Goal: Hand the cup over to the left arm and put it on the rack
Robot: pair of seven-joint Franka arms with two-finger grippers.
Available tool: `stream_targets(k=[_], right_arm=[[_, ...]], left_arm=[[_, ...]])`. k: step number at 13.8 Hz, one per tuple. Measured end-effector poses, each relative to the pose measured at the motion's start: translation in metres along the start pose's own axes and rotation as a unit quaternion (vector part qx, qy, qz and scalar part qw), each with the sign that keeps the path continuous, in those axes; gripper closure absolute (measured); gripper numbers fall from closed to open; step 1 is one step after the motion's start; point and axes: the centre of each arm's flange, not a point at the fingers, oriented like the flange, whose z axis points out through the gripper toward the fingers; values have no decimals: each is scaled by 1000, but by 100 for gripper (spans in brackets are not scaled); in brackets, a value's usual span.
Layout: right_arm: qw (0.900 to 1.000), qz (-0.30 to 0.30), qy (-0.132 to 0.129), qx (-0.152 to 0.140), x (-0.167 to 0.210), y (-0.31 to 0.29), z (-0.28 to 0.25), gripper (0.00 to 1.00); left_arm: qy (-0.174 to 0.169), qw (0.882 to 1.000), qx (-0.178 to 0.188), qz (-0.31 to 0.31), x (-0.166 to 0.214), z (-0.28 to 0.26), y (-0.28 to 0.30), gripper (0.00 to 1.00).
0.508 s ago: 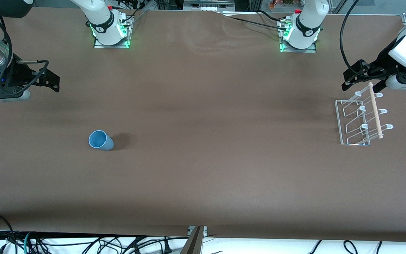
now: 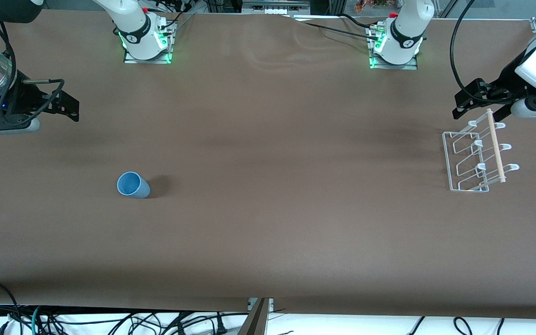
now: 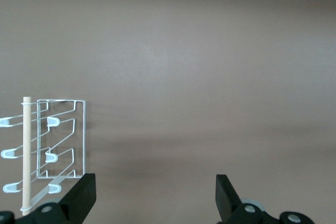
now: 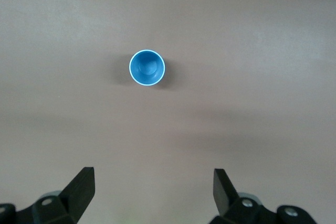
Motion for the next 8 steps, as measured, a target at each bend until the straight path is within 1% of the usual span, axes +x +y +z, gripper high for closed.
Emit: stream_targets(k=[2, 4, 8], right_arm=[[1000, 0, 0, 0, 0, 0, 0, 0], [1000, 0, -3, 0, 2, 0, 4, 0], [1000, 4, -26, 0, 24, 5, 42, 0]], left_arm=[[-3, 1000, 0, 5, -1, 0, 0, 0], [-5, 1000, 0, 29, -1, 0, 0, 0], [-8, 999, 0, 46, 1, 4, 0, 0]])
